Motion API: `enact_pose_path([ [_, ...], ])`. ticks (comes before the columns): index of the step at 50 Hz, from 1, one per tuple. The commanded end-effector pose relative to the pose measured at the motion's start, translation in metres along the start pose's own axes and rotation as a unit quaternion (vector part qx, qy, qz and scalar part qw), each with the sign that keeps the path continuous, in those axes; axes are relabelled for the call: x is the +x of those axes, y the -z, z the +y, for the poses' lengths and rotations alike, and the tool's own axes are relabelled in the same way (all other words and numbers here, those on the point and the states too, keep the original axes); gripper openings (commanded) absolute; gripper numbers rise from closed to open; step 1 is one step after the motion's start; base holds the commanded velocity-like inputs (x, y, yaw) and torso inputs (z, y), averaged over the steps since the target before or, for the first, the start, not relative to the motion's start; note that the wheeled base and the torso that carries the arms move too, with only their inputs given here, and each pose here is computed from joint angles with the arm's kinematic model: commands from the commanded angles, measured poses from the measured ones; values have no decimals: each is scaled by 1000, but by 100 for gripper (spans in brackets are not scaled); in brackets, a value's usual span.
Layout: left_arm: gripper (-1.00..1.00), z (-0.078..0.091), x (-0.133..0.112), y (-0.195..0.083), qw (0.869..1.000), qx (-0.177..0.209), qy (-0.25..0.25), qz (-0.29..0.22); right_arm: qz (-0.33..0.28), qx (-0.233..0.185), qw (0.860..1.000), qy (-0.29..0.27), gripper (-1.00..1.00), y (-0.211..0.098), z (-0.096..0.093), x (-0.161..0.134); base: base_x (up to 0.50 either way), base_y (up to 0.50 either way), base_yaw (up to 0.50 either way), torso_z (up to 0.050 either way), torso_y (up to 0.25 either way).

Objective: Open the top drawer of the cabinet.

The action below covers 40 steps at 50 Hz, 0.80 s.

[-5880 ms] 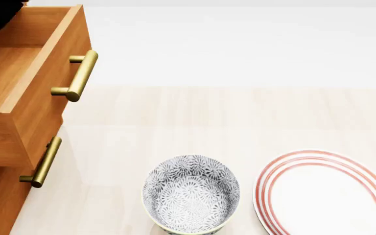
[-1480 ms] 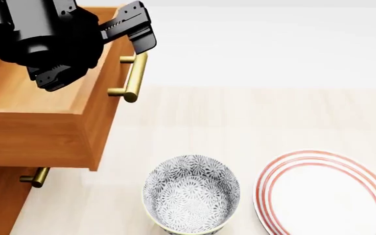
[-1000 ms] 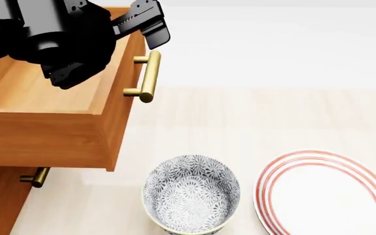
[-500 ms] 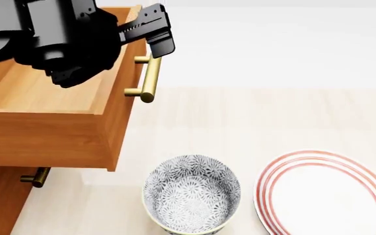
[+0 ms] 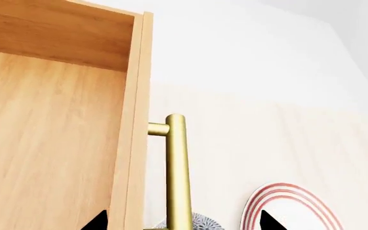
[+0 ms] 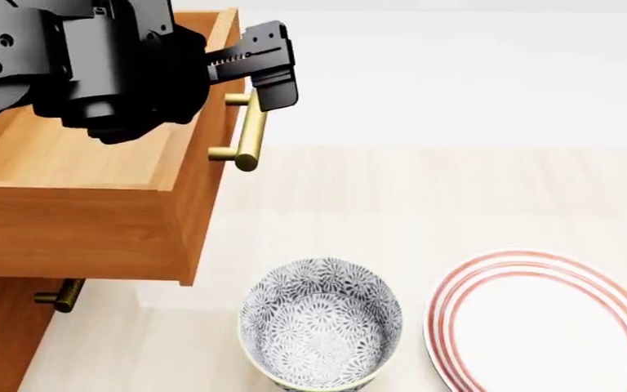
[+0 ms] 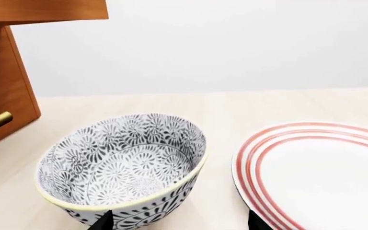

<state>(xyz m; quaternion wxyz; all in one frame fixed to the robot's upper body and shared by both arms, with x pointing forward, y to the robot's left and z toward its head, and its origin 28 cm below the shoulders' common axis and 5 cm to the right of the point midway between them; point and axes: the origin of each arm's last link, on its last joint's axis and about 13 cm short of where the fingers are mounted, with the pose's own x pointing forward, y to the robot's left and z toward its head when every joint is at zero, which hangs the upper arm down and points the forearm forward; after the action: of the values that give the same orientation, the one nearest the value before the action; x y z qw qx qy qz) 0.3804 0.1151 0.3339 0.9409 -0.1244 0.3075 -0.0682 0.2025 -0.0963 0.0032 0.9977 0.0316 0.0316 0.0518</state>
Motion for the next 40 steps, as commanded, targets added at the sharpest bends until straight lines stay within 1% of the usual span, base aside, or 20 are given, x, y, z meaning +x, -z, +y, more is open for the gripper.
enact_pose_path([
  [1, 100, -66, -40, -13, 967, -97, 235, -18, -6, 3, 1000, -5, 100, -1, 2, 2, 0, -3, -6, 0, 11],
  [2, 100, -66, -40, -13, 967, -97, 235, -18, -6, 3, 1000, -5, 100, -1, 2, 2, 0, -3, -6, 0, 0],
  [3, 100, -70, -44, -16, 961, -112, 250, -29, -6, 3, 1000, -4, 100, -1, 2, 2, 0, -3, -7, 0, 10],
  [4, 100, -70, -45, -17, 961, -113, 252, -33, -6, 3, 1000, -3, 100, -2, 2, 2, 0, -3, -7, 0, 0],
  [5, 100, -71, -47, -19, 957, -125, 260, -33, -6, 3, 1000, -3, 100, -3, 2, 2, 0, -4, -8, 0, 0],
  [6, 100, -71, -47, -21, 955, -131, 262, -44, -6, 3, 1000, -3, 100, -3, 2, 2, 0, -4, -9, 10, 11],
  [7, 100, -70, -46, -23, 956, -144, 249, -52, -7, 4, 1000, -2, 100, -2, 2, 2, 0, -4, -9, 0, 0],
  [8, 100, -67, -43, -26, 958, -169, 226, -53, -6, 4, 1000, -3, 100, -2, 2, 2, 0, -4, -10, 0, 0],
  [9, 100, -66, -45, -29, 952, -184, 241, -43, -6, 4, 1000, -2, 100, -2, 1, 3, 0, -5, -10, 0, 11],
  [10, 100, -66, -46, -31, 949, -192, 246, -46, -6, 4, 1000, -2, 100, -2, 1, 3, 0, -5, -10, 0, 0],
  [11, 100, -65, -47, -35, 945, -211, 245, -51, -4, 6, 1000, -1, 100, -2, 1, 3, 0, -5, -11, 0, 0],
  [14, 100, -66, -50, -39, 941, -224, 247, -57, -4, 6, 1000, 0, 100, -2, 1, 3, 0, -5, -11, 4, 7],
  [15, 100, -66, -52, -42, 936, -237, 255, -56, -4, 6, 1000, 0, 100, -3, 1, 3, 0, -5, -11, 0, 0],
  [17, 100, -66, -54, -44, 931, -251, 259, -55, -4, 7, 1000, 1, 100, -2, 1, 4, 0, -5, -11, 0, 5],
  [20, 100, -67, -55, -45, 928, -262, 259, -52, -3, 7, 1000, 1, 100, -2, 1, 3, 4, -5, -11, 3, 7],
  [24, 100, -69, -58, -46, 926, -264, 263, -51, -2, 8, 1000, 1, 100, -2, 1, 3, 0, -5, -11, 3, 6],
  [31, 100, -78, -68, -44, 923, -249, 290, -44, -2, 8, 1000, -1, 100, -2, 1, 3, 0, -1, -3, 0, 3],
  [36, 100, -87, -84, -41, 917, -233, 321, -35, 0, 8, 1000, -2, 100, -1, 1, 3, 0, 0, 0, 0, 0],
  [37, 100, -91, -91, -39, 915, -227, 331, -34, 0, 8, 1000, -1, 100, -1, 2, 3, 0, 0, 0, 0, 0],
  [40, 100, -96, -100, -34, 914, -216, 343, -32, 0, 8, 1000, -2, 100, 0, 1, 3, 0, 0, 0, 0, 0],
])
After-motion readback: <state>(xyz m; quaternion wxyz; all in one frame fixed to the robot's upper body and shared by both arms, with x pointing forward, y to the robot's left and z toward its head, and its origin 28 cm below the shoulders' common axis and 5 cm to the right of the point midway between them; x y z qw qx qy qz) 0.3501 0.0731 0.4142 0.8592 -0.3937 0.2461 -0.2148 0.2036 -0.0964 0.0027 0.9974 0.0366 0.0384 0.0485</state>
